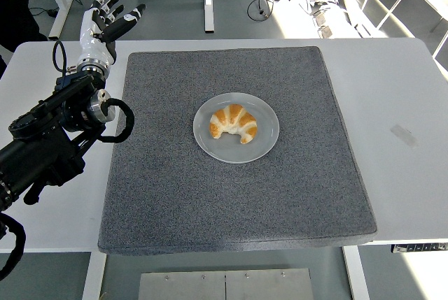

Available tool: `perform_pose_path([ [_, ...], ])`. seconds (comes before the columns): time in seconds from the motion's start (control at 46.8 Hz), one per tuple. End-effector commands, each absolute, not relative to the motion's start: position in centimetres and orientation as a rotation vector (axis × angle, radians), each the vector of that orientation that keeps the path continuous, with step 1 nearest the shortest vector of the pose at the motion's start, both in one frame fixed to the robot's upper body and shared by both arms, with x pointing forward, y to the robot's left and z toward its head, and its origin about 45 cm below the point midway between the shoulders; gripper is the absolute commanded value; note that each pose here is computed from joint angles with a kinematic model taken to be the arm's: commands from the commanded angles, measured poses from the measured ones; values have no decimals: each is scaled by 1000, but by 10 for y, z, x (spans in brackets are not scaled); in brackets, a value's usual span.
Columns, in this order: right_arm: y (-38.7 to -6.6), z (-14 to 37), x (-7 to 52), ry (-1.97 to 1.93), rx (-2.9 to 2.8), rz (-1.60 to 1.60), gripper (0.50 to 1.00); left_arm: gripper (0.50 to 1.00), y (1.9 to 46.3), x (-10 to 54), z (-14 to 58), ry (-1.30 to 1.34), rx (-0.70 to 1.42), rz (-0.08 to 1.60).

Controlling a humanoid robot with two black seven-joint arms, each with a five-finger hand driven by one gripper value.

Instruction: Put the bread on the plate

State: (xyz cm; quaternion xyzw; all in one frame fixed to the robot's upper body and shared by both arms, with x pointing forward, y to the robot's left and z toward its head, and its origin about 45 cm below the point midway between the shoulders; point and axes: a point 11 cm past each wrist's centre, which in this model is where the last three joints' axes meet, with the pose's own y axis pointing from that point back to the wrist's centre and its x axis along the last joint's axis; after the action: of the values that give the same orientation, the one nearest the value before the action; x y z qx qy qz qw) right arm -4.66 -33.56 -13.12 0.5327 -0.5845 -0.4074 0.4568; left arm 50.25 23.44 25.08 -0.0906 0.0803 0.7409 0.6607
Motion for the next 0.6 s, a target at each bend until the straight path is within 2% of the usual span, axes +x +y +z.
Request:
perform_pose_path([
  [0.0, -331, -132, -45, -1441, 1324, -1018, 1000, 910, 236, 502, 256, 141, -231, 1678],
  [0.363, -335, -132, -42, -1445, 1322, -1004, 1000, 919, 237, 503, 258, 153, -269, 1673],
  [0.577, -335, -131, -43, -1445, 1320, -1004, 1000, 921, 245, 505, 255, 270, -382, 1635],
])
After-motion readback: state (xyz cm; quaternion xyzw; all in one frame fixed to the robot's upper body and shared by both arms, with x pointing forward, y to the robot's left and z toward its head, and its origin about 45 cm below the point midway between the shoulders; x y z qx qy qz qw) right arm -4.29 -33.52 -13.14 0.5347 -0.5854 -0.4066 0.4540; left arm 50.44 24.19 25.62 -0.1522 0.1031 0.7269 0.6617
